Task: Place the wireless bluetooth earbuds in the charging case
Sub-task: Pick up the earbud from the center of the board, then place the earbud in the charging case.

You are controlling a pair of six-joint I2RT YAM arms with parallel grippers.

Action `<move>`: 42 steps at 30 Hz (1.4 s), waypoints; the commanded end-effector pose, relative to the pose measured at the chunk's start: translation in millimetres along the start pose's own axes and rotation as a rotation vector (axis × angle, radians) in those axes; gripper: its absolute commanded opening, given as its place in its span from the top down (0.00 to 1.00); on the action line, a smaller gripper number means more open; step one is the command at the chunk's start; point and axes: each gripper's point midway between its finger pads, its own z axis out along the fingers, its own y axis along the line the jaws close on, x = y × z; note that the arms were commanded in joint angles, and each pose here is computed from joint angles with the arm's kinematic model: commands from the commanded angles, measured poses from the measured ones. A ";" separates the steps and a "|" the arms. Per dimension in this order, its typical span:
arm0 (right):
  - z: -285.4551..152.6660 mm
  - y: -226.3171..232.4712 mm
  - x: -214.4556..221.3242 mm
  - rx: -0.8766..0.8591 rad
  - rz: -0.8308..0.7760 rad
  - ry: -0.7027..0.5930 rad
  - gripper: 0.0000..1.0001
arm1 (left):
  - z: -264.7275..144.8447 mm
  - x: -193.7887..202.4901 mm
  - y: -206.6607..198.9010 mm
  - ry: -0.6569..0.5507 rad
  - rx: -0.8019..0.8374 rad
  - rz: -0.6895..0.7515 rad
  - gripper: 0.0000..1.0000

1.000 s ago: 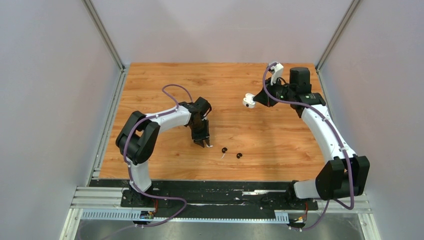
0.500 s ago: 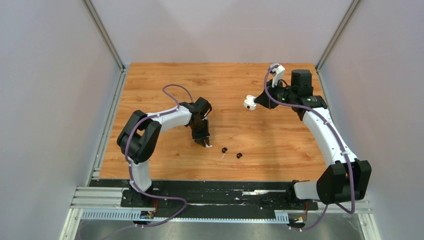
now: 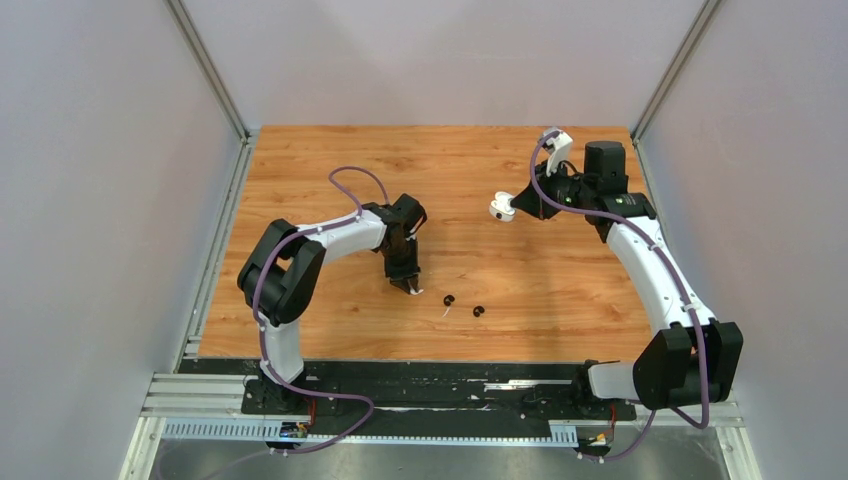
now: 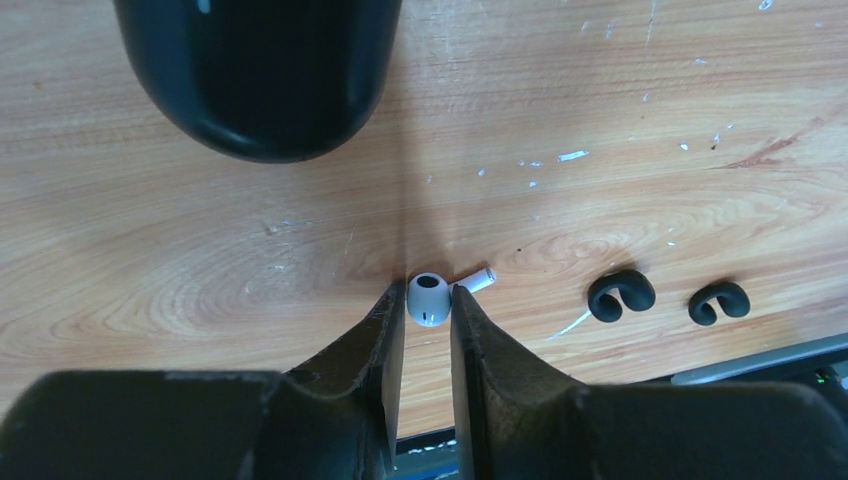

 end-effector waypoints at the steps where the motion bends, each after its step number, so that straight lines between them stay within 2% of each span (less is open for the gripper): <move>1: -6.9 6.1 -14.8 -0.016 -0.027 -0.054 1.00 | -8.8 -7.4 -0.3 -0.034 -0.027 0.047 0.72; 4: -5.2 5.9 -13.9 -0.020 -0.024 -0.051 1.00 | -9.0 -3.9 3.1 -0.028 -0.032 0.051 0.78; 9: -3.9 6.4 -13.9 -0.030 -0.020 -0.050 1.00 | -12.8 -6.4 -0.2 -0.042 -0.009 0.103 0.99; 12: -2.7 7.5 -14.2 -0.042 -0.022 -0.049 1.00 | -22.2 -11.6 -5.6 -0.064 0.012 0.164 1.00; 15: -2.6 11.6 -13.4 -0.074 -0.062 -0.050 1.00 | -36.0 -21.0 -11.0 -0.110 0.040 0.311 1.00; 21: -3.9 24.9 4.4 -0.162 -0.220 -0.007 1.00 | -89.6 -54.5 -12.3 -0.344 0.019 0.797 1.00; 22: -3.5 27.6 7.2 -0.179 -0.252 0.007 1.00 | -109.8 -60.6 -12.8 -0.419 0.006 0.926 1.00; 25: 1.1 32.6 13.8 -0.198 -0.299 0.064 1.00 | -142.6 -72.4 -13.4 -0.619 -0.037 1.180 1.00; 26: 2.1 35.2 10.2 -0.203 -0.306 0.072 1.00 | -166.9 -74.2 -17.0 -0.710 -0.058 1.306 1.00; 29: 10.7 46.3 7.6 -0.237 -0.265 0.121 1.00 | -204.8 -69.1 -34.9 -0.925 -0.050 1.568 1.00; 33: 25.7 71.3 -6.9 -0.300 -0.234 0.137 1.00 | -264.6 -59.8 -58.1 -1.239 -0.188 1.964 1.00; 36: 38.5 89.7 -18.4 -0.341 -0.247 0.141 1.00 | -283.4 -48.1 -74.1 -1.363 -0.213 2.135 1.00; 39: 51.0 105.6 -29.6 -0.365 -0.265 0.145 1.00 | -293.0 -40.1 -83.7 -1.431 -0.276 2.305 1.00; 42: 60.3 114.7 -45.2 -0.343 -0.235 0.132 1.00 | -299.6 -38.6 -91.6 -1.498 -0.329 2.381 1.00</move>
